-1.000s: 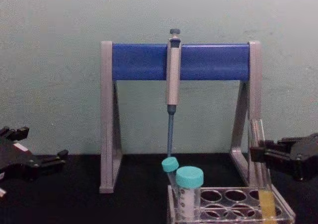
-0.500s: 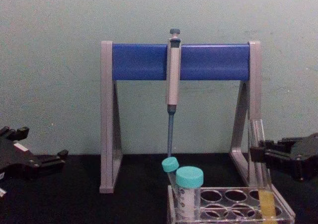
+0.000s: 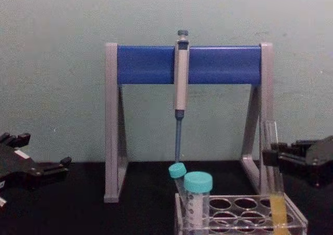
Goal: Pick up the test tube from the test tube rack, shake it, then place it back into the test tube rack.
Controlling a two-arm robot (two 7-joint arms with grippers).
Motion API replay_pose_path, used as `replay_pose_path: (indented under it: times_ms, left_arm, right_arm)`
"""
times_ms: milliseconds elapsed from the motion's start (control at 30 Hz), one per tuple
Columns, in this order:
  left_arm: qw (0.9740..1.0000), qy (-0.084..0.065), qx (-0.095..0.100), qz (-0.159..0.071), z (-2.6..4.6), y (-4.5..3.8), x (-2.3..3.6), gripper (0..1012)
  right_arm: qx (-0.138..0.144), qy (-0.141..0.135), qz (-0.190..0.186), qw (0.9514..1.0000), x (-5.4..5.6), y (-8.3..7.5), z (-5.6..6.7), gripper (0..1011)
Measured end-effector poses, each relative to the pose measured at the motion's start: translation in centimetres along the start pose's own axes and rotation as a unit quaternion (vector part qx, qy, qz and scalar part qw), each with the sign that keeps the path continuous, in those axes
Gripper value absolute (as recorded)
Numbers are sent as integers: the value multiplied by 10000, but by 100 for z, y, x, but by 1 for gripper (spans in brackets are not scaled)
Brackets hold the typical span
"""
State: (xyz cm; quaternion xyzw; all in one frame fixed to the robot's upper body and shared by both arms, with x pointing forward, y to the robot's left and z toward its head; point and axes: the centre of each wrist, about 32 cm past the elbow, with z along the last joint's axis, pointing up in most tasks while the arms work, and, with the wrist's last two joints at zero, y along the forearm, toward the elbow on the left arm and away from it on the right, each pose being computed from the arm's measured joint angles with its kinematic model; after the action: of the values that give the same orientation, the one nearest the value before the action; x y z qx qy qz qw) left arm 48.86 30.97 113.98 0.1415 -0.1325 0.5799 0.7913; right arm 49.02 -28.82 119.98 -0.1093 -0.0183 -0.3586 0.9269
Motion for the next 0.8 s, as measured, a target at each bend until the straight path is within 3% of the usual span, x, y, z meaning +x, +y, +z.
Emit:
replay_pose_path:
  times_ms: [467, 800]
  left_arm:
    - [10000, 0, 0, 0, 0, 0, 0, 1001]
    - [10000, 0, 0, 0, 0, 0, 0, 1001]
  right_arm:
    - [396, -18, 27, 9992, -13, -56, 39, 237]
    - [828, -81, -73, 9965, -28, -101, 91, 237]
